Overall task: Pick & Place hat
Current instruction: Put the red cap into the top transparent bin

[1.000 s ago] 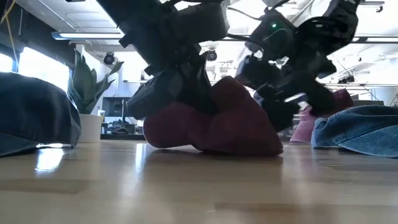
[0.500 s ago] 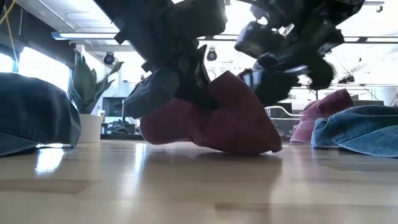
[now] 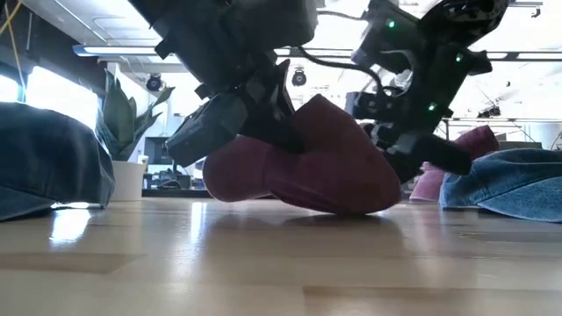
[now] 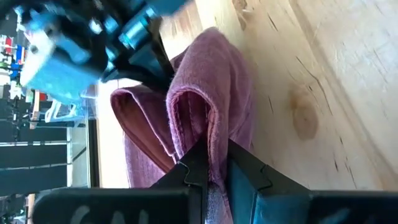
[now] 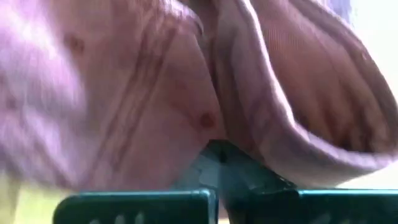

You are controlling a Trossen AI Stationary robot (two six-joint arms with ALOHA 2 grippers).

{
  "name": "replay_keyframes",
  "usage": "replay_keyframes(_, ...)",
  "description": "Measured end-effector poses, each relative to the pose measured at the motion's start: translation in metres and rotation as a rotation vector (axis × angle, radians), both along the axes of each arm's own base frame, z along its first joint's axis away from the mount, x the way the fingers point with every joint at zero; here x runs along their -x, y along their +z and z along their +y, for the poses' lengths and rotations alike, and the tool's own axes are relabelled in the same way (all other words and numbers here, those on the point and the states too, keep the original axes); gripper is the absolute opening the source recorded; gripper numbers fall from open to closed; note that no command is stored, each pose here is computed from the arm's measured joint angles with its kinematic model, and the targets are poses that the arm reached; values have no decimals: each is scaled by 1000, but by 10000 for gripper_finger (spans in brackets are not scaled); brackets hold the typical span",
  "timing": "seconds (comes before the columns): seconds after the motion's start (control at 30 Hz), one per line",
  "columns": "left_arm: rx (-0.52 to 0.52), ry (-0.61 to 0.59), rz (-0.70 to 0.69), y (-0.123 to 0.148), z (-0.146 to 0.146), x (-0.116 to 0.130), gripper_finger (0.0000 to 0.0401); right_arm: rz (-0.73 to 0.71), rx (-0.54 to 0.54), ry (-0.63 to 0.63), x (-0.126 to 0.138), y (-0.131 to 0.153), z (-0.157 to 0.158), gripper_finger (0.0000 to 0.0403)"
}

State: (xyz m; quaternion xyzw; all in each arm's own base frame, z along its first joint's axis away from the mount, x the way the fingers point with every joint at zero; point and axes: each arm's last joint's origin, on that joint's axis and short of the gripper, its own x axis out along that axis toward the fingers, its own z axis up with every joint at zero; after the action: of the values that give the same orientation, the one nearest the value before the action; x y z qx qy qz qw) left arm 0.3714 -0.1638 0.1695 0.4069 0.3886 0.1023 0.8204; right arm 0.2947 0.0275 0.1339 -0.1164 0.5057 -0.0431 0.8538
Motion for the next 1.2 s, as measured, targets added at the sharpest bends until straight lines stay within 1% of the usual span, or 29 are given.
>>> replay_keyframes(0.07,-2,0,4,0,0,0,35,25,-11,4,6,6,1,3)
replay_keyframes(0.13,-5,1,9,0,1,0,35,16,-21,-3,12,16,3,1)
replay_keyframes(0.27,-4,3,9,-1,1,0,35,-75,-43,-3,16,37,9,4)
replay_keyframes(0.37,3,-1,10,-1,1,0,35,-167,-63,25,11,45,15,3)
replay_keyframes(0.47,5,-1,6,0,1,0,35,-197,-75,88,4,41,19,2)
replay_keyframes(0.57,7,-3,7,0,1,0,35,-139,-72,122,0,26,18,3)
replay_keyframes(0.63,30,-23,15,-1,0,-1,35,-134,-25,83,-5,17,14,2)
replay_keyframes(0.7,58,-45,12,0,-1,-2,35,-171,44,14,-13,10,8,1)
replay_keyframes(0.8,65,-54,14,0,-2,-2,35,-221,127,-124,-20,1,-3,3)
replay_keyframes(0.87,66,-55,16,0,-2,-2,35,-222,177,-210,-20,-2,-9,3)
replay_keyframes(0.97,73,-61,19,0,-2,-2,35,-219,242,-259,-18,0,-13,1)
replay_keyframes(1.1,75,-65,24,-1,-2,-2,35,-259,222,-190,-14,17,-2,3)
replay_keyframes(1.2,69,-60,33,-1,-2,-1,35,-237,162,-60,-4,34,8,4)
